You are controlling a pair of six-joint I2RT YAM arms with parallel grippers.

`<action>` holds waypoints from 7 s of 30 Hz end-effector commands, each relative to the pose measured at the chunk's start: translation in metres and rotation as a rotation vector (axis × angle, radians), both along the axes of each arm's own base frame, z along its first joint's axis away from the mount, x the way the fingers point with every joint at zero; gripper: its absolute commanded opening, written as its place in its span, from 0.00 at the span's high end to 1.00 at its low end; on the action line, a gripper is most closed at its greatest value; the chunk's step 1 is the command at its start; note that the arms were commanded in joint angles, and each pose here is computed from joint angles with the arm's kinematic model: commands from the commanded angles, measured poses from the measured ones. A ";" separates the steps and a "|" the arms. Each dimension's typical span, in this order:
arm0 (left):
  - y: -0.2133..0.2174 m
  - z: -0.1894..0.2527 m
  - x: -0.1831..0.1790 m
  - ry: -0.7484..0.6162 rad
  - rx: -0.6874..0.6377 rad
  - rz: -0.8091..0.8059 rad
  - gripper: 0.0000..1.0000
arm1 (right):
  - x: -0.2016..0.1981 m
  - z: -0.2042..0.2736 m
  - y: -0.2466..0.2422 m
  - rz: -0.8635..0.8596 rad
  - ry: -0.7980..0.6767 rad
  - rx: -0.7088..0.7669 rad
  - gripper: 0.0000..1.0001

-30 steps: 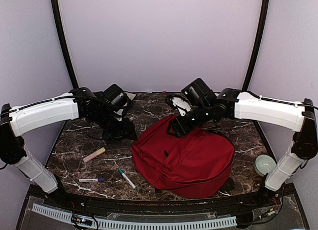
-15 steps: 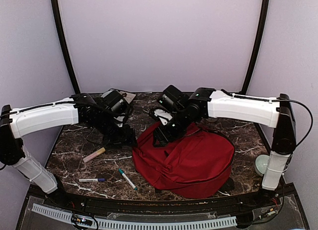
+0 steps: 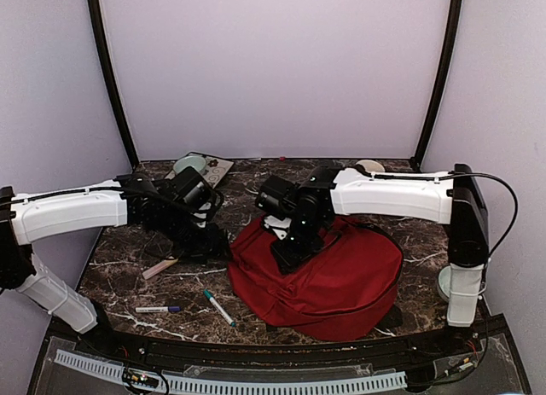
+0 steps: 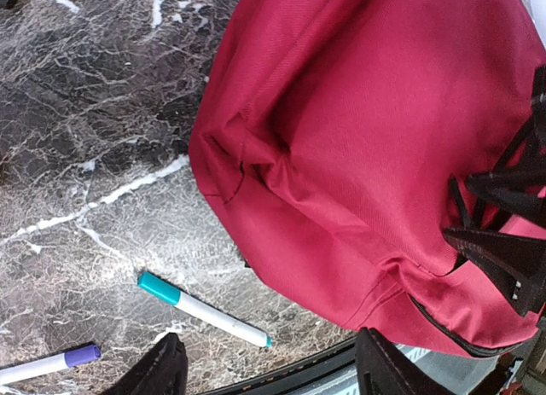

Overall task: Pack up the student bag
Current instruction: Grab the lower front pocket of the student bag, then hold the lower front pocket of the student bag, then unzip the lower front pocket of the student bag, then hold the lower front pocket of the student bag, then unzip the lower front pocket of the student bag, then adjust the student bag at the center of the board.

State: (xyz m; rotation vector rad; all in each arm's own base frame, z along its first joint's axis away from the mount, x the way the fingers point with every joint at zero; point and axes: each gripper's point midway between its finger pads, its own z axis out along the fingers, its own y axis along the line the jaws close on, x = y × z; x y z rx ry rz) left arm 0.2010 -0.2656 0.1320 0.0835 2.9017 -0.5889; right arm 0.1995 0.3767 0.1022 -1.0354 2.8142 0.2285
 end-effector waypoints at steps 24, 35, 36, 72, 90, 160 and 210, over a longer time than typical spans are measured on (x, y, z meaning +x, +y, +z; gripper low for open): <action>-0.062 0.047 0.011 -0.170 -0.217 0.046 0.32 | 0.006 0.057 0.011 0.002 -0.144 0.235 1.00; -0.089 0.016 0.007 -0.075 -0.195 0.047 0.33 | 0.015 0.062 0.001 -0.061 -0.159 0.313 1.00; -0.093 0.013 0.006 -0.060 -0.210 0.043 0.32 | 0.015 0.062 0.002 -0.061 -0.155 0.318 1.00; -0.119 -0.006 0.034 -0.121 -0.108 -0.028 1.00 | 0.045 0.069 -0.042 -0.167 -0.215 0.366 1.00; -0.103 -0.006 0.028 -0.172 -0.070 -0.078 1.00 | 0.065 0.055 -0.048 -0.165 -0.214 0.304 1.00; -0.163 0.029 -0.008 -0.456 -0.041 -0.634 1.00 | 0.122 0.083 -0.116 -0.325 -0.138 0.430 1.00; -0.137 0.071 0.025 -0.501 0.153 -0.650 0.38 | 0.085 0.134 -0.174 -0.588 -0.127 0.539 0.29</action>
